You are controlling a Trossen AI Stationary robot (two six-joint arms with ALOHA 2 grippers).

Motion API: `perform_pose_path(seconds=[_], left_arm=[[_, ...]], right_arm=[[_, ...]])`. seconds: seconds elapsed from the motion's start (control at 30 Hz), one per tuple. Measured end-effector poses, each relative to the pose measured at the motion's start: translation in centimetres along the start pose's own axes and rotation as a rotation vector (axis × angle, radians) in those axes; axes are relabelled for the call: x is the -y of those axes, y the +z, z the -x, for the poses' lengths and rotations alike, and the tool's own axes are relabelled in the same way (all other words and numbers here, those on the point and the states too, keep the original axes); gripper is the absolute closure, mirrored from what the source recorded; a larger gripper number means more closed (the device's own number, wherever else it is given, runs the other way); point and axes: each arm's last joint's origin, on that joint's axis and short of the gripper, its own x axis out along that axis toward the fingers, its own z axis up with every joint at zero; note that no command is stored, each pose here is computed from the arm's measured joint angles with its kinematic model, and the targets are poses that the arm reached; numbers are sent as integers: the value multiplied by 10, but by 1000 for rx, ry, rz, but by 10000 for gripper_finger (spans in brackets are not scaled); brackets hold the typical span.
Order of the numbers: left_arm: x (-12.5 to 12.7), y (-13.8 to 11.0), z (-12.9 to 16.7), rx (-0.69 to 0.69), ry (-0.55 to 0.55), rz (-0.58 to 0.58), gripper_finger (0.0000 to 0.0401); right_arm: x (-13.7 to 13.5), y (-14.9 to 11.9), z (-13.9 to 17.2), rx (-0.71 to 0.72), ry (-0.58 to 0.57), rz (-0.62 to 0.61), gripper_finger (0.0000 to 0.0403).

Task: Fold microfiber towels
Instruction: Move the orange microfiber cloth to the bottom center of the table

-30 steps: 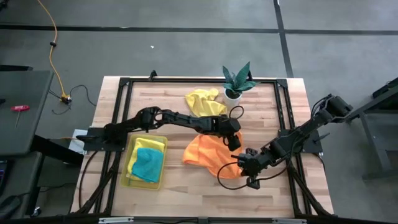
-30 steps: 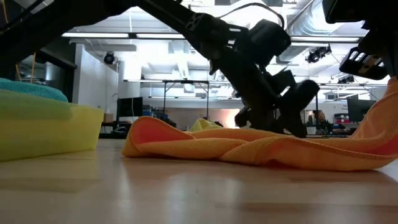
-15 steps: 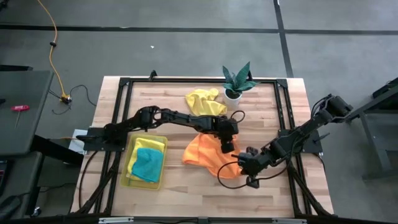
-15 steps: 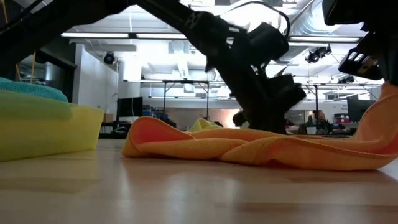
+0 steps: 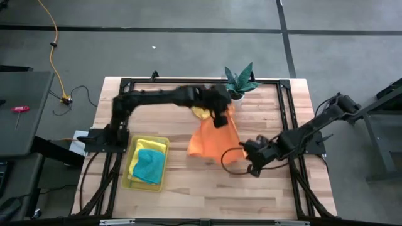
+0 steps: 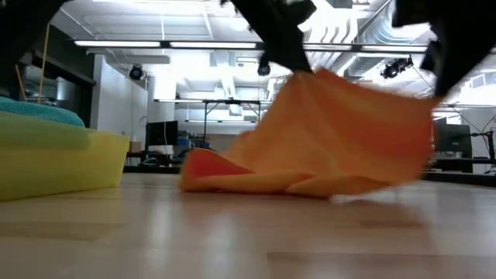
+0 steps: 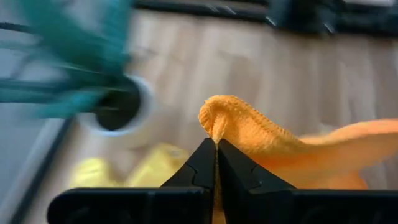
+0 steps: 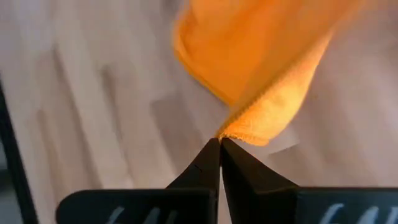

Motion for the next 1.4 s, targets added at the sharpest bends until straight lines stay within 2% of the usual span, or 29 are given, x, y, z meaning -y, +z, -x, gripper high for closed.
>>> perform_pose_path(seconds=[0.17,0.27,0.4,0.53,0.73,0.83,1.0,1.1,1.27,1.4], left_arm=[[-17,13,68,86,70,57,401],[-18,9,100,123,91,91,401],[-7,-8,126,152,131,152,401],[13,-26,148,221,139,244,401],[42,-34,188,385,180,363,401],[59,-37,203,432,166,412,401],[91,-47,218,454,104,490,401],[114,-55,223,467,108,514,401],[154,-80,216,456,217,539,401],[179,-98,213,438,196,613,401]], right_arm=[[12,20,49,184,-66,-84,403],[16,34,78,291,-67,-132,403],[20,49,108,385,-46,-161,403],[23,60,132,425,-29,-141,403],[33,66,160,422,-71,-135,403],[36,67,173,420,-73,-120,403],[35,69,194,383,48,-57,403],[33,69,200,344,133,-38,403],[23,65,192,218,226,-46,403],[1,60,175,100,297,-57,403]])
